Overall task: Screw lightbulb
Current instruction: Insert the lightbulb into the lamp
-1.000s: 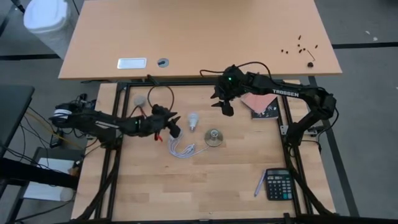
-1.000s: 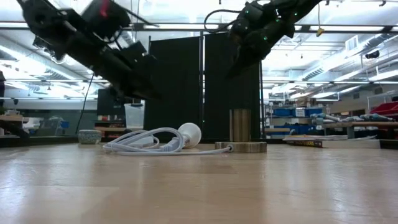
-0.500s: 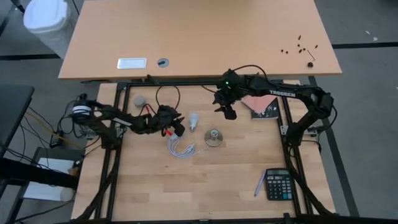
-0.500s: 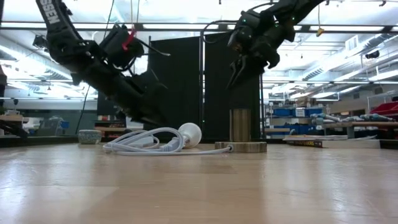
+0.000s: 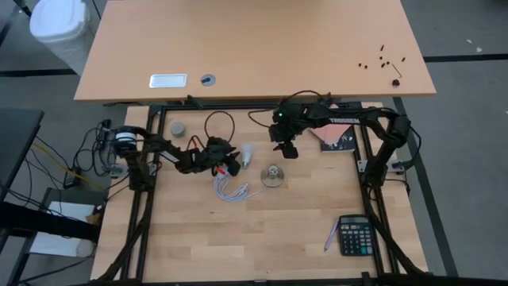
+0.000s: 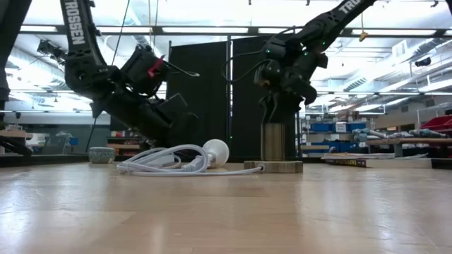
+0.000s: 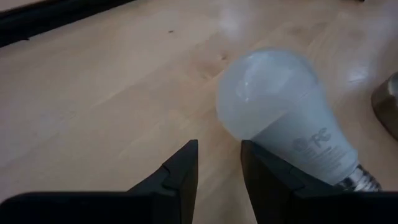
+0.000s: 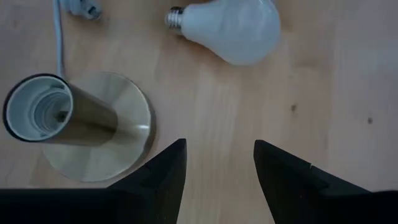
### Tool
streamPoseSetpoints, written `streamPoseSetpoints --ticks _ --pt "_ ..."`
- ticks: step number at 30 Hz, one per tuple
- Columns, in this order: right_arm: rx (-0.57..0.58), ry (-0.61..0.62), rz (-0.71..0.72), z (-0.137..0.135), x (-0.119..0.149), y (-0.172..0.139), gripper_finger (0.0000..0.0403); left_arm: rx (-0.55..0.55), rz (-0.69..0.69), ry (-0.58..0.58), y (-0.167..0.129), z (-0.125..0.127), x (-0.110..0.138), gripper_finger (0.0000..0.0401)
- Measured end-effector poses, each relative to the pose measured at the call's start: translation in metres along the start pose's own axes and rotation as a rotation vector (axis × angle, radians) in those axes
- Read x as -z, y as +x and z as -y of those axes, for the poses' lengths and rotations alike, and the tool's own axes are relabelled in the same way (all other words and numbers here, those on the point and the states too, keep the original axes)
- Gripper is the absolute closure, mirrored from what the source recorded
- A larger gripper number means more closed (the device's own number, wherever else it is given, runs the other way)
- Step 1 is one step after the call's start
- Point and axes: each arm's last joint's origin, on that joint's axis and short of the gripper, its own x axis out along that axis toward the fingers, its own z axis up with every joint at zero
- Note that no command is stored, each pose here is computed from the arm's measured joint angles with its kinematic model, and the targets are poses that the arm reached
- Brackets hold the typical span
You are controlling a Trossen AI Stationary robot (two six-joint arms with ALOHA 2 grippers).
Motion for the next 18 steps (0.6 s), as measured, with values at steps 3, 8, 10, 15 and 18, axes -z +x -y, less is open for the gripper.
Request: streamPoseSetpoints --ticks 3,8,10,15,18 --pt "-0.001 0.000 0.000 0.001 0.000 0.003 0.0205 0.041 -0.005 0.040 0.008 0.006 -0.003 0.0276" --pt "-0.009 0.010 -0.003 0.000 0.001 0.003 0.0205 0.077 0.019 0.045 0.020 0.017 -0.014 0.0276" --pt "-0.015 0.010 0.003 -0.001 0.000 0.003 0.0205 0.085 0.024 0.055 0.023 0.020 -0.018 0.0276" --pt "-0.029 0.007 -0.005 -0.004 -0.001 0.004 0.0206 0.083 0.008 0.116 0.028 0.025 -0.025 0.0276" --pt "-0.028 0.007 0.000 -0.006 -0.002 0.001 0.0205 0.101 -0.024 0.130 0.029 0.026 -0.026 0.0276"
